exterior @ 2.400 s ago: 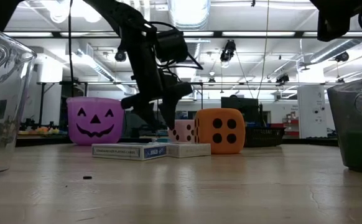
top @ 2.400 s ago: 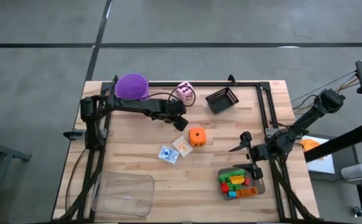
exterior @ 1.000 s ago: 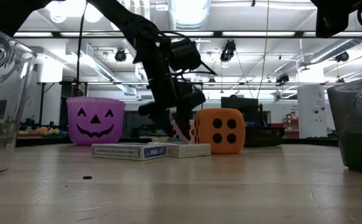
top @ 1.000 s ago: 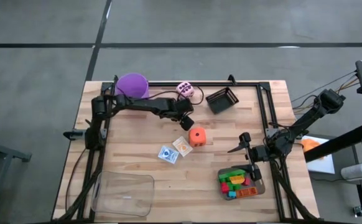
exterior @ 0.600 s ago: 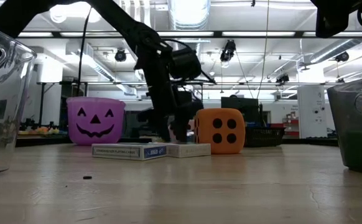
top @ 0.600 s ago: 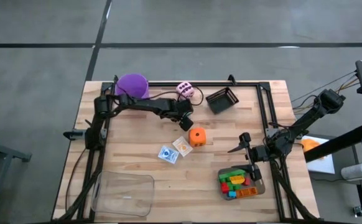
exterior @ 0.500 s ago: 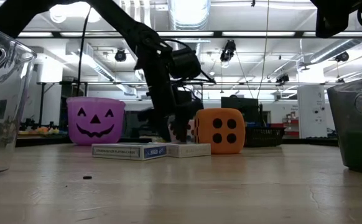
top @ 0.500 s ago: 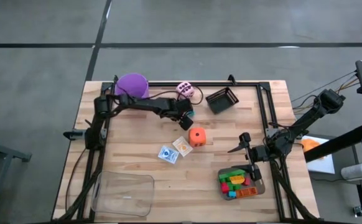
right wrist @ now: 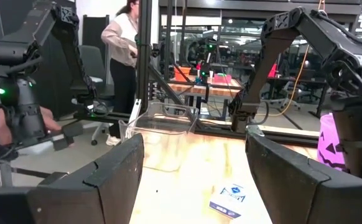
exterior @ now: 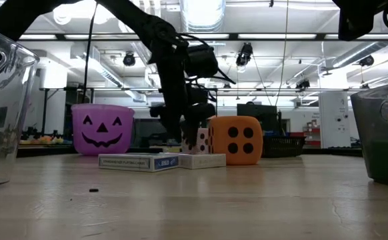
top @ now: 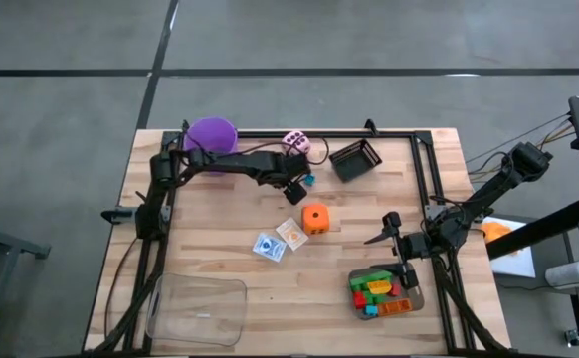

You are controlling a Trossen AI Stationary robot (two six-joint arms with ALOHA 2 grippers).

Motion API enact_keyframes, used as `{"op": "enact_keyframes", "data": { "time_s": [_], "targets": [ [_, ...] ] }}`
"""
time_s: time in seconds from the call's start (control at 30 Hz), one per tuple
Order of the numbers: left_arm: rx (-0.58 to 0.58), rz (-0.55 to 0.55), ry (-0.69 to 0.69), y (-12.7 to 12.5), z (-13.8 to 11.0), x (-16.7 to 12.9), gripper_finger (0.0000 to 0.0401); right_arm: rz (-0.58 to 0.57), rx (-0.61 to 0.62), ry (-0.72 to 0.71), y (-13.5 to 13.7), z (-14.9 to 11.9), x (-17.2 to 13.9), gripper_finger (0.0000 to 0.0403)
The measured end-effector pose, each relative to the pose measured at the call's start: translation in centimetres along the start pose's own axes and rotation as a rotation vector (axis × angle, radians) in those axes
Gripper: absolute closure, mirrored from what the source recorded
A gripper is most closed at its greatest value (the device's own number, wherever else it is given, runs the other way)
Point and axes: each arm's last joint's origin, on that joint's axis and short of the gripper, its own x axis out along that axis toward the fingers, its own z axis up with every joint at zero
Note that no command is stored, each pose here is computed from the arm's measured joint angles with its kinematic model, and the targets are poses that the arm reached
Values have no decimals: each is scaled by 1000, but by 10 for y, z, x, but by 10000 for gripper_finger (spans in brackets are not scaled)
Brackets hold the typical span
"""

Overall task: Pick & Place Toys
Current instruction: Put the yellow game piece into the black bin

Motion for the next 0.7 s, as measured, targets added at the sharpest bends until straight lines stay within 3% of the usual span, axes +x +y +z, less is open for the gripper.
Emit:
{"op": "enact_keyframes", "data": {
  "time_s": [0.23, 0.7],
  "targets": [
    [-10, 56, 62, 16, -7, 9, 143, 0, 0, 1, 0, 0, 0, 124],
    [-26, 61, 68, 31, -12, 24, 143, 0, -1, 1, 0, 0, 0, 124]
  ]
}}
